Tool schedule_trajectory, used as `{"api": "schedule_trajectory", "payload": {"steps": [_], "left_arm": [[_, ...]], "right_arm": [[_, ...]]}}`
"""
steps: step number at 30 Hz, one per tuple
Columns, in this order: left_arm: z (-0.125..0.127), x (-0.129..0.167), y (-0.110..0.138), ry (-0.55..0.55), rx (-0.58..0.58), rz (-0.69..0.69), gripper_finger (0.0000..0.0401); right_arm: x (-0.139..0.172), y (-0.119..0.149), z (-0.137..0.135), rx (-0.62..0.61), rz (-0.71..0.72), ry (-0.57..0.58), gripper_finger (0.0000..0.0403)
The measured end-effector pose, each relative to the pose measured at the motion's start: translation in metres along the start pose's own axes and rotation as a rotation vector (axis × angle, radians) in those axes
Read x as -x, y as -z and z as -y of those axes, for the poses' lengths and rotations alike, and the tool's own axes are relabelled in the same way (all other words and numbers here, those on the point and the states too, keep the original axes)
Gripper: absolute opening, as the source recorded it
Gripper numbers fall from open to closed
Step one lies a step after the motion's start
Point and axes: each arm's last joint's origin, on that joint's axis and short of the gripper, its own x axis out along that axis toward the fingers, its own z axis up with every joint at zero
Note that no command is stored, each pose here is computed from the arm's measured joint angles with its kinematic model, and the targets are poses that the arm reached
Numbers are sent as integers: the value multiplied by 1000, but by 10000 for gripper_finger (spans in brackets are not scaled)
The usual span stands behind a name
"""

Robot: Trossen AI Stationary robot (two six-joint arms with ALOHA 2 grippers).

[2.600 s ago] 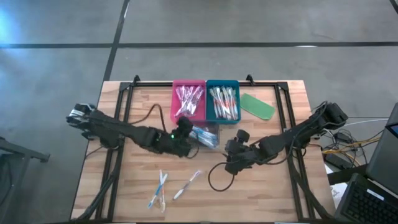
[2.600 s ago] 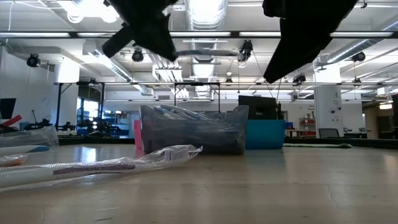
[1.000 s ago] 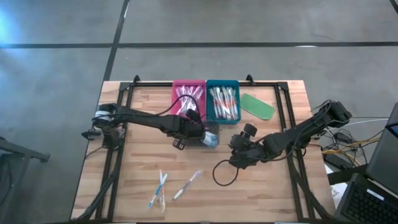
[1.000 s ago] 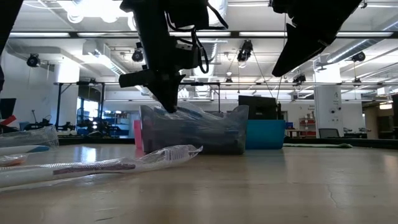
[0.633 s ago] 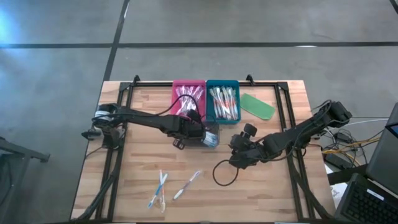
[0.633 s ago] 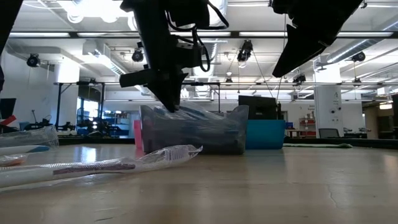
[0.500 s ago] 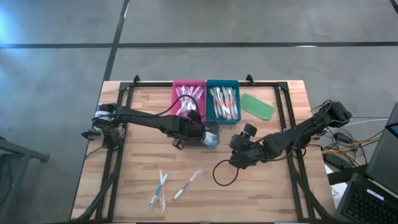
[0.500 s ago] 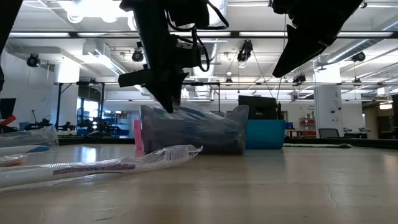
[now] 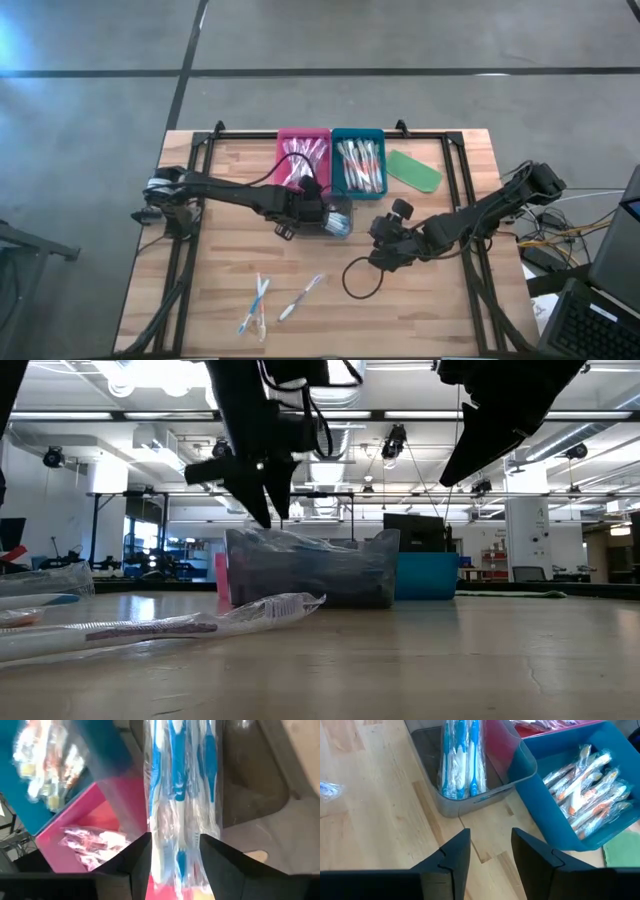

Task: Pick & Place Toothbrushes
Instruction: Put the purple toothbrush into the pink bin

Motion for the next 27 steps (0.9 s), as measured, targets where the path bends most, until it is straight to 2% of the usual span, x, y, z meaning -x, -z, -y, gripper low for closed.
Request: {"api": "schedule_trajectory", "payload": {"steps": [5,13,22,27], "left_arm": [[-2,25,4,-33,38,64,167],[-4,69,18,-65,213,172,167],[3,109,34,-35,380,301,167],[13,126,38,-2,496,349,167]], "right_arm": [[0,1,0,1,-1,1,129],[-1,1,0,-1,1,-1,112],[0,-7,-6,-53,65,-53,87],[1,-13,-10,-26,114,-86,69]]}}
